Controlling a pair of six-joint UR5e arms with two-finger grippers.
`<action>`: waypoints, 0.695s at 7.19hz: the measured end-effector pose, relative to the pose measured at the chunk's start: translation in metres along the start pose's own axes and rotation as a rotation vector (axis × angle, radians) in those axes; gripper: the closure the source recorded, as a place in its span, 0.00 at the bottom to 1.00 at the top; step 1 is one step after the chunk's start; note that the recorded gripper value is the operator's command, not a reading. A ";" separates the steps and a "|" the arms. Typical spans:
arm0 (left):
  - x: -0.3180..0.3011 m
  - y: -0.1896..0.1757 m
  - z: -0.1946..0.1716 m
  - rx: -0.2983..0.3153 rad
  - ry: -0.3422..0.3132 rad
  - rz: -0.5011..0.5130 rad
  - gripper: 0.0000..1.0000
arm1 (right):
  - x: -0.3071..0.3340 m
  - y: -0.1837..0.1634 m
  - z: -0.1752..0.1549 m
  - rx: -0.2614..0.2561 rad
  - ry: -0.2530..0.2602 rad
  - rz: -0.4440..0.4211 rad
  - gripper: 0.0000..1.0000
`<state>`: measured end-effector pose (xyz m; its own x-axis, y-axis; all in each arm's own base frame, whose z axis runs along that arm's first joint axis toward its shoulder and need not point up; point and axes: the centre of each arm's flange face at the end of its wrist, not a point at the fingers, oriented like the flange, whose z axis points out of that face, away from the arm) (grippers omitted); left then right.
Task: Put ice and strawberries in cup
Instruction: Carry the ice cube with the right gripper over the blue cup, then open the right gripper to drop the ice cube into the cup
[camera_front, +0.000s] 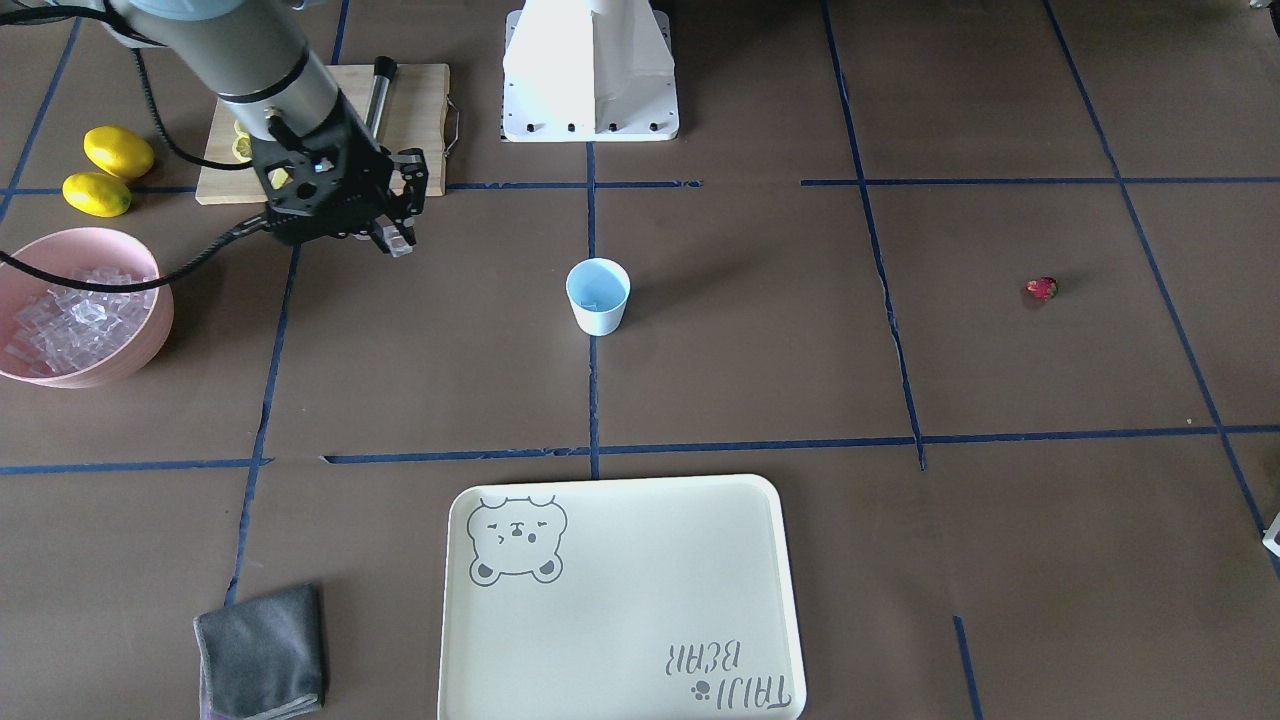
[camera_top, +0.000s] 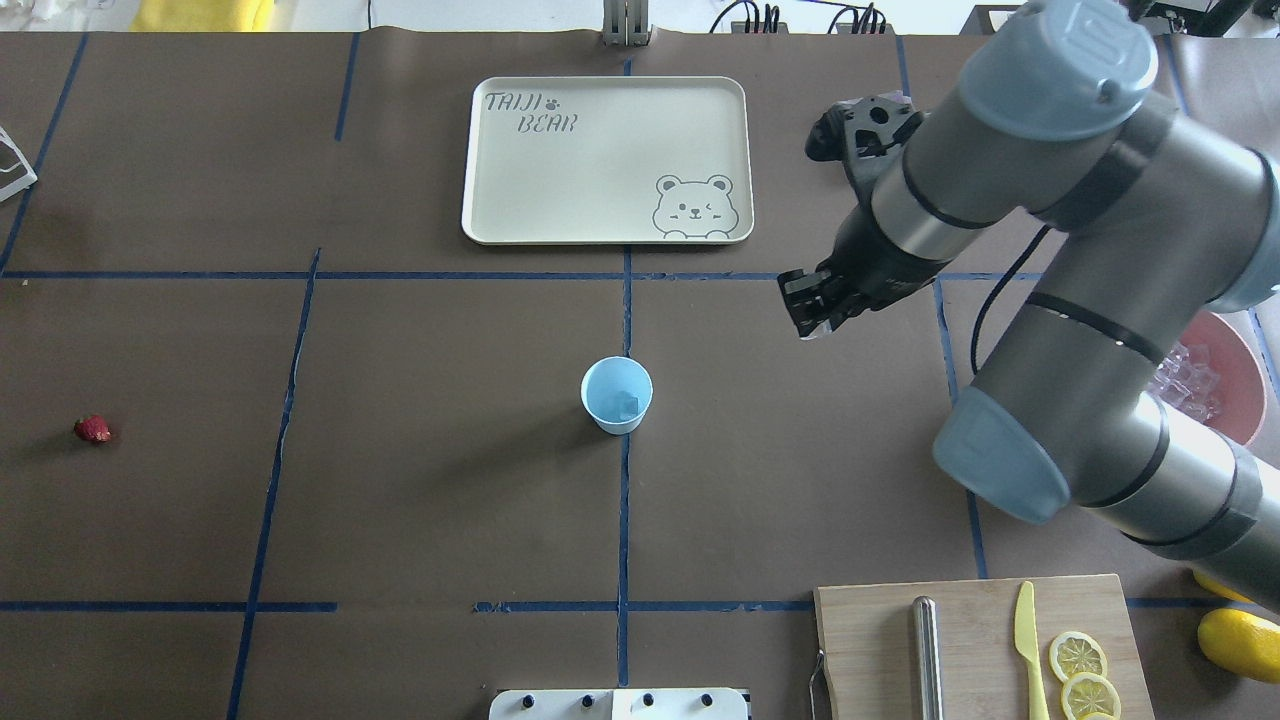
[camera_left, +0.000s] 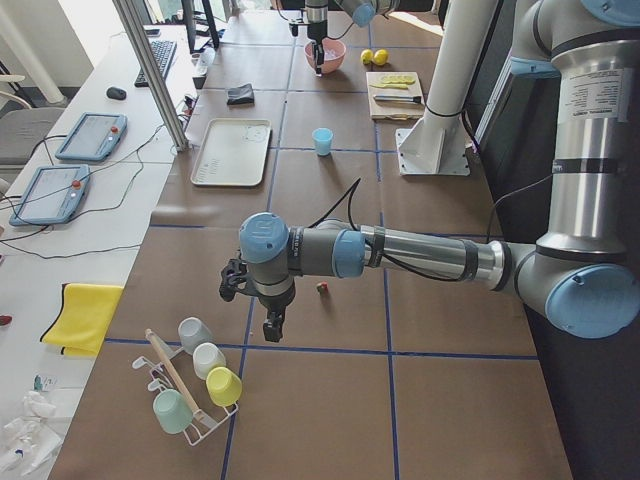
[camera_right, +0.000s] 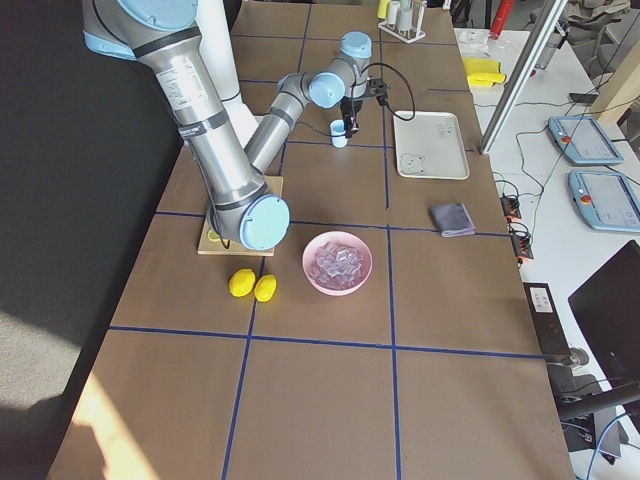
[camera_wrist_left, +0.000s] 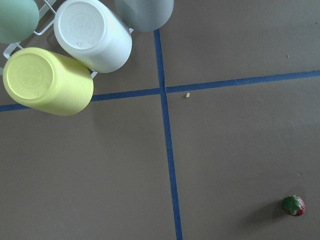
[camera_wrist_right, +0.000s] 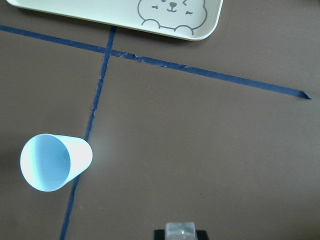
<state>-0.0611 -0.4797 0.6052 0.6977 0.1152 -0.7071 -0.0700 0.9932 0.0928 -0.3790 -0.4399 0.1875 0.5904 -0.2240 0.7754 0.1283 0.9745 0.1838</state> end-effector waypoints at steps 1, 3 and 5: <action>0.000 0.000 0.000 0.000 0.000 0.000 0.00 | -0.043 0.001 0.018 0.003 0.006 0.019 1.00; 0.000 0.000 0.000 0.000 0.000 0.000 0.00 | -0.113 -0.008 0.061 0.003 0.050 0.038 1.00; 0.000 0.000 0.000 -0.001 0.000 -0.001 0.00 | -0.149 -0.022 0.095 0.002 0.080 0.045 0.96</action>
<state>-0.0611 -0.4796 0.6059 0.6975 0.1139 -0.7075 -0.0700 0.9934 0.0909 -0.5453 -0.4286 0.1249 0.6572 -0.1789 0.7322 0.0988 0.9835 0.1516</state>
